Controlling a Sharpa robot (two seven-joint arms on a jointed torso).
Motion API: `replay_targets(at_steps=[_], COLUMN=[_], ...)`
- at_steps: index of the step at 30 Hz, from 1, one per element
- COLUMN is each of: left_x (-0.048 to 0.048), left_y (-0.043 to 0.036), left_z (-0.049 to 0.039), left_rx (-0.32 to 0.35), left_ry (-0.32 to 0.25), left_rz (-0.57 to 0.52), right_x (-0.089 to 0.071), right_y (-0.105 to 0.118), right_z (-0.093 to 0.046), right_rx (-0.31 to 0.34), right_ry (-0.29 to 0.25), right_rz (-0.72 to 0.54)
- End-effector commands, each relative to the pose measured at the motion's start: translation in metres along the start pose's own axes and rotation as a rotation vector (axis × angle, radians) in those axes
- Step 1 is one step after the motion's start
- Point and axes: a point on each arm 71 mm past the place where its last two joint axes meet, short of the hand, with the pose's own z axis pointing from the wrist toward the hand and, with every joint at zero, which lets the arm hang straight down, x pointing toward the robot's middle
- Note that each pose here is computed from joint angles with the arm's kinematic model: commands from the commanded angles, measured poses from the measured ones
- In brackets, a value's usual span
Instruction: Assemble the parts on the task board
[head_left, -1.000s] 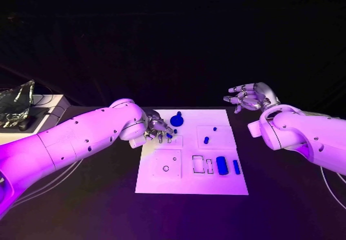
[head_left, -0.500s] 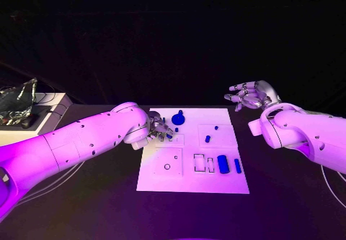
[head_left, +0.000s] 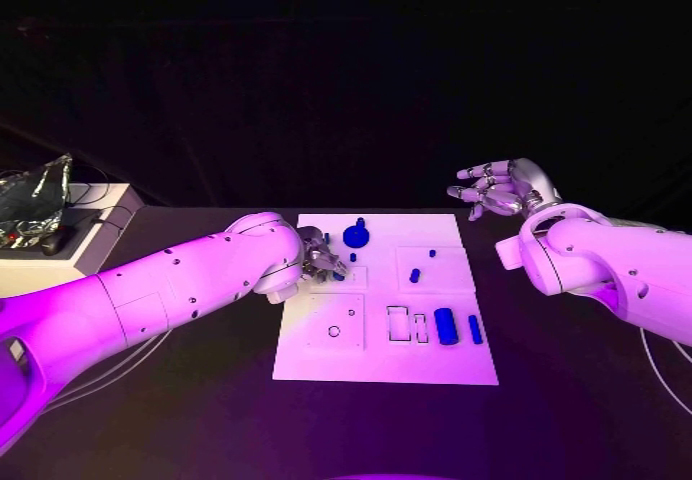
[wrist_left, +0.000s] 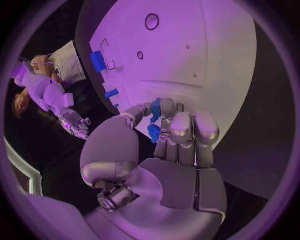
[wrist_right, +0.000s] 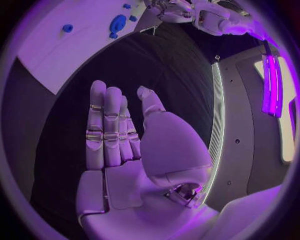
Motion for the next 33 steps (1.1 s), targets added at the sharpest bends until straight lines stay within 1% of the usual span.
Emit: replay_targets(at_steps=[1, 15, 25, 33], left_x=[0.0010, 0.0039, 0.0053, 0.0058], left_y=[-0.0023, -0.0045, -0.0027, -0.0017], left_z=[0.0003, 0.0016, 0.0020, 0.0024], left_rx=[0.003, 0.005, -0.010, -0.019], left_ry=[-0.017, -0.001, 0.026, 0.036], left_rz=[0.015, 0.031, 0.052, 0.064], right_x=[0.0016, 0.0023, 0.0027, 0.0026], right_y=[0.0022, 0.0022, 0.0021, 0.0021], right_z=[-0.0002, -0.0005, -0.0011, -0.0012], right_rx=[-0.022, -0.019, -0.016, -0.016], right_ry=[0.010, 0.019, 0.027, 0.027], right_rz=[-0.003, -0.001, 0.000, 0.000])
